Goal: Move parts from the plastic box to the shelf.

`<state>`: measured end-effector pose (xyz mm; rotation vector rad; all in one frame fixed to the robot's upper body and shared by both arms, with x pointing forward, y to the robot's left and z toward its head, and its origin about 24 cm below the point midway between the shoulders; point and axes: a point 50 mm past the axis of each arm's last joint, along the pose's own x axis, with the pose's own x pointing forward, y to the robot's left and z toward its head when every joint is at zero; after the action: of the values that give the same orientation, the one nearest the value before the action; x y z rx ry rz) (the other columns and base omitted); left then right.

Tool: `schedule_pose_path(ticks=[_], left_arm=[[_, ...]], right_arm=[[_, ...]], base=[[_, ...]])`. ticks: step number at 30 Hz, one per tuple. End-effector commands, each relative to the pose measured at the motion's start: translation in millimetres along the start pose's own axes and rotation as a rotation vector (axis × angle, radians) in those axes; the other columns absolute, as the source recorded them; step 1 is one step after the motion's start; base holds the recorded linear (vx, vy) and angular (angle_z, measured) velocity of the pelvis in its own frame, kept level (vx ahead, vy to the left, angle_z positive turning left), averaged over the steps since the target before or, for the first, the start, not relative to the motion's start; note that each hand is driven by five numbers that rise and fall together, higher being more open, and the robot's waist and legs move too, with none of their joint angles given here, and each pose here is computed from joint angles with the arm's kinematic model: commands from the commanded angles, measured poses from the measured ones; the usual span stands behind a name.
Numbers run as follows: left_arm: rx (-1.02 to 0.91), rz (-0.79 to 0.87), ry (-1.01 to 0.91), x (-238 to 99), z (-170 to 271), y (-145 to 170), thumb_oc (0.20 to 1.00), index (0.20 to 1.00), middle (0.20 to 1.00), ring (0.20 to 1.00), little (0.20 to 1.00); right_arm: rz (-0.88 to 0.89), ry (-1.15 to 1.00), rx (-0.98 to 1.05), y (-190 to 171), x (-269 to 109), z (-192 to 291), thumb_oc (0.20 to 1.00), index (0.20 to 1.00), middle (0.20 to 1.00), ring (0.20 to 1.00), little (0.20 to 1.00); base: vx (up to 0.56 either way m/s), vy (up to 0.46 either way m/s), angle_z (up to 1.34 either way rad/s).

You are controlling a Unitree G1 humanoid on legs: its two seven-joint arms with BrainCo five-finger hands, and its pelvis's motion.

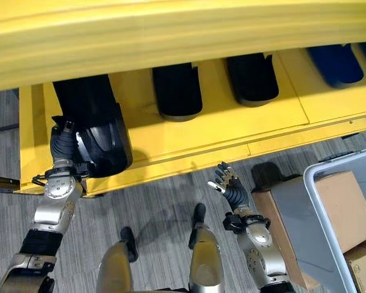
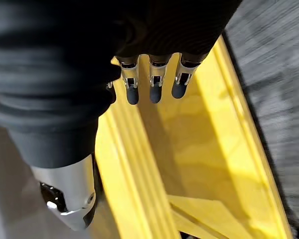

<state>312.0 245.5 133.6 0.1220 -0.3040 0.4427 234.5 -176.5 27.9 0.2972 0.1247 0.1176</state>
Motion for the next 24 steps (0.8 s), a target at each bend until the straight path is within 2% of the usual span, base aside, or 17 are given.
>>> schedule_pose_path(ticks=[1, 4, 19, 24], left_arm=[[-0.015, 0.084, -0.193, 18, 36, 17, 0.200, 0.200, 0.200, 0.200, 0.200], [0.020, 0.150, -0.269, 42, 61, 29, 0.200, 0.200, 0.200, 0.200, 0.200], [0.205, 0.179, -0.369, 78, 108, 45, 0.200, 0.200, 0.200, 0.200, 0.200], [0.211, 0.172, -0.363, 88, 116, 45, 0.200, 0.200, 0.200, 0.200, 0.200]], right_arm=[[0.030, -0.096, 0.023, 7, -5, 14, 1.000, 1.000, 1.000, 1.000, 1.000], [0.073, -0.120, 0.008, 11, -5, 20, 1.000, 1.000, 1.000, 1.000, 1.000], [0.119, -0.084, 0.013, 14, -7, 14, 1.000, 1.000, 1.000, 1.000, 1.000], [0.120, -0.068, 0.010, 13, -8, 11, 1.000, 1.000, 1.000, 1.000, 1.000]], base=[[-0.05, 0.025, -0.02], [-0.08, 0.028, -0.03], [-0.03, 0.011, 0.00], [0.00, 0.005, 0.02]])
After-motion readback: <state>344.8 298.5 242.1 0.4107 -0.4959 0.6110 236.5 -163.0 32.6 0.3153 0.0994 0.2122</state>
